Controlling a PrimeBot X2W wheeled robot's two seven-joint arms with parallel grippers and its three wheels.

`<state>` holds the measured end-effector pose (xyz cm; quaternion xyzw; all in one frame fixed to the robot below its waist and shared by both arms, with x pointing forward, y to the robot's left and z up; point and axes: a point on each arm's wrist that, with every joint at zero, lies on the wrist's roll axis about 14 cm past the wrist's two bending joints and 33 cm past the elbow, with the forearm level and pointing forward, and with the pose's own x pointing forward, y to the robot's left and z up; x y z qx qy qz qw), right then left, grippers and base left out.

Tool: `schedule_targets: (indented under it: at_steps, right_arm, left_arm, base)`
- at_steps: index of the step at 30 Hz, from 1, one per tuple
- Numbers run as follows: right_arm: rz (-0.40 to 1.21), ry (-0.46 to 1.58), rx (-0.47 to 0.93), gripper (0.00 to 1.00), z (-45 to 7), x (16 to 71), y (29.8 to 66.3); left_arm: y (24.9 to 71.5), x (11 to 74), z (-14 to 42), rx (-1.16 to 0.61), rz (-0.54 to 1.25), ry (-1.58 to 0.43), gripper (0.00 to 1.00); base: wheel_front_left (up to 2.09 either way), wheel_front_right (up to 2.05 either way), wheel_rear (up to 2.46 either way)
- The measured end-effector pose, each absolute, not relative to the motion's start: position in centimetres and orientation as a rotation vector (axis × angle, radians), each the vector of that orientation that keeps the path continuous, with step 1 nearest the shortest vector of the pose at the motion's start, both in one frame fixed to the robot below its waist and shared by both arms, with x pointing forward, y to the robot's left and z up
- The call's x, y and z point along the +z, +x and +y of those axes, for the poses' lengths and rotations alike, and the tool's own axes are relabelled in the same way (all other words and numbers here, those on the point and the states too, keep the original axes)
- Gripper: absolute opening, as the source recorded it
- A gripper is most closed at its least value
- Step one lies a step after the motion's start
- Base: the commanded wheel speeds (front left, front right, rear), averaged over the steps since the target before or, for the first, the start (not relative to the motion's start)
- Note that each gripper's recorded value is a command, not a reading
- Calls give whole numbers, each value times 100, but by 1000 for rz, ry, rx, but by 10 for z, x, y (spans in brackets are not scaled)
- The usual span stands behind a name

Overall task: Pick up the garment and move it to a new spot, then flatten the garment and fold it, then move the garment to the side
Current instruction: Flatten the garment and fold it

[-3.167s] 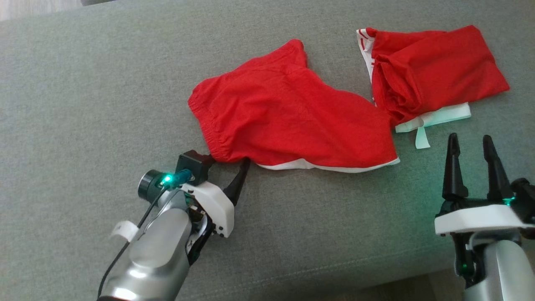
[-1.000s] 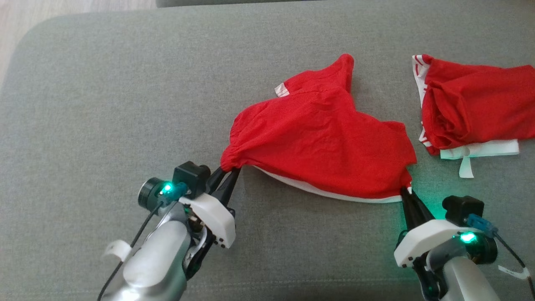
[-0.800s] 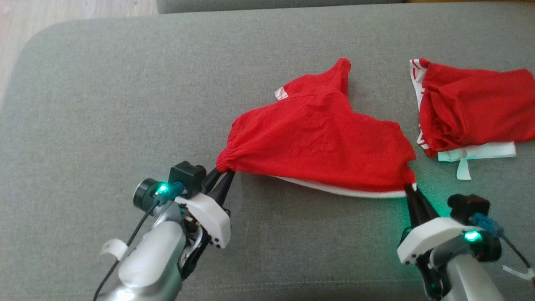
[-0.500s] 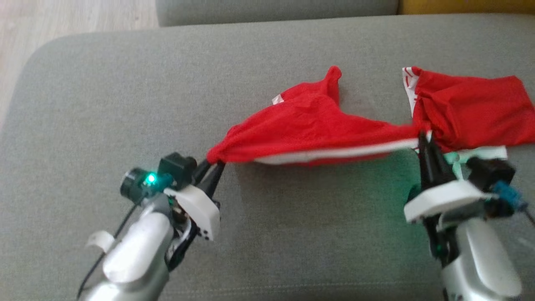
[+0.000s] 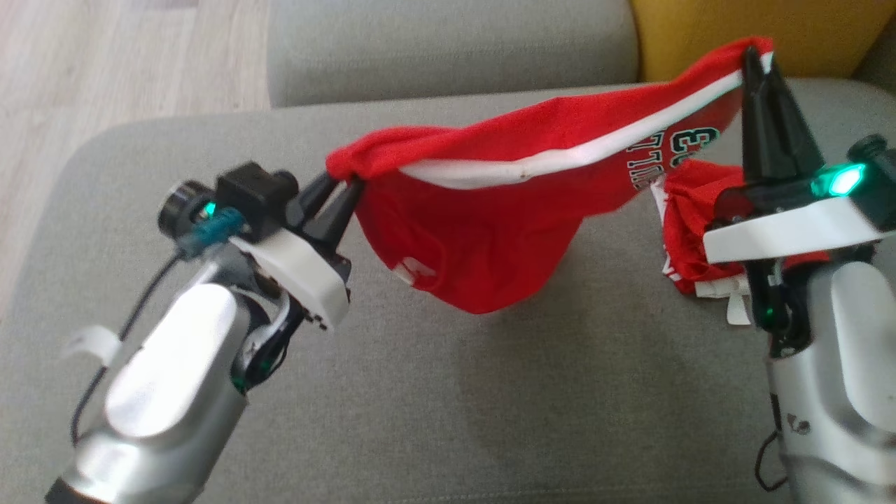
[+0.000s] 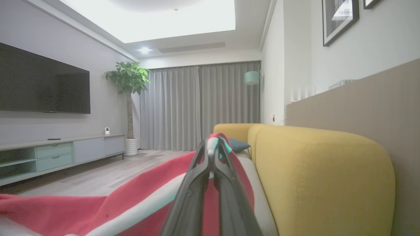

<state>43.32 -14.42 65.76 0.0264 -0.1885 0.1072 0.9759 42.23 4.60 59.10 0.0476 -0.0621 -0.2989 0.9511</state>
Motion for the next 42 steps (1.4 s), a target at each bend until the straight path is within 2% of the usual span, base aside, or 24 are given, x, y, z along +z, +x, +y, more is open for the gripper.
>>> schedule_targets:
  at_steps: [8, 17, 23, 28, 34, 38, 42]
  right_arm:
    - [-495, 32, 226, 0, -144, 702, 406]
    - [-373, 49, 209, 0, -145, 669, 373]
    - [-318, 45, 208, 0, -145, 665, 384]
    - [-253, 58, 205, 0, -147, 668, 433]
    - [-281, -6, 220, 0, -146, 712, 538]
    - [-397, -18, 199, 0, -147, 754, 598]
    - [-533, 19, 172, 0, -148, 774, 635]
  left_arm:
    - [400, 654, 38, -629, -254, 46, 0]
    - [367, 652, 48, -633, -177, -63, 0]
    - [376, 654, 52, -636, -146, -53, 0]
    - [419, 648, 54, -649, -63, -71, 0]
    - [527, 667, 76, -560, -53, -6, 0]
    - [592, 708, 85, -484, -198, 37, 0]
    - [635, 737, 90, -431, -365, 52, 0]
  base:
    - [0, 0, 0]
    - [0, 0, 0]
    - [0, 0, 0]
    - [0, 0, 0]
    - [0, 0, 0]
    - [0, 0, 0]
    - [0, 0, 0]
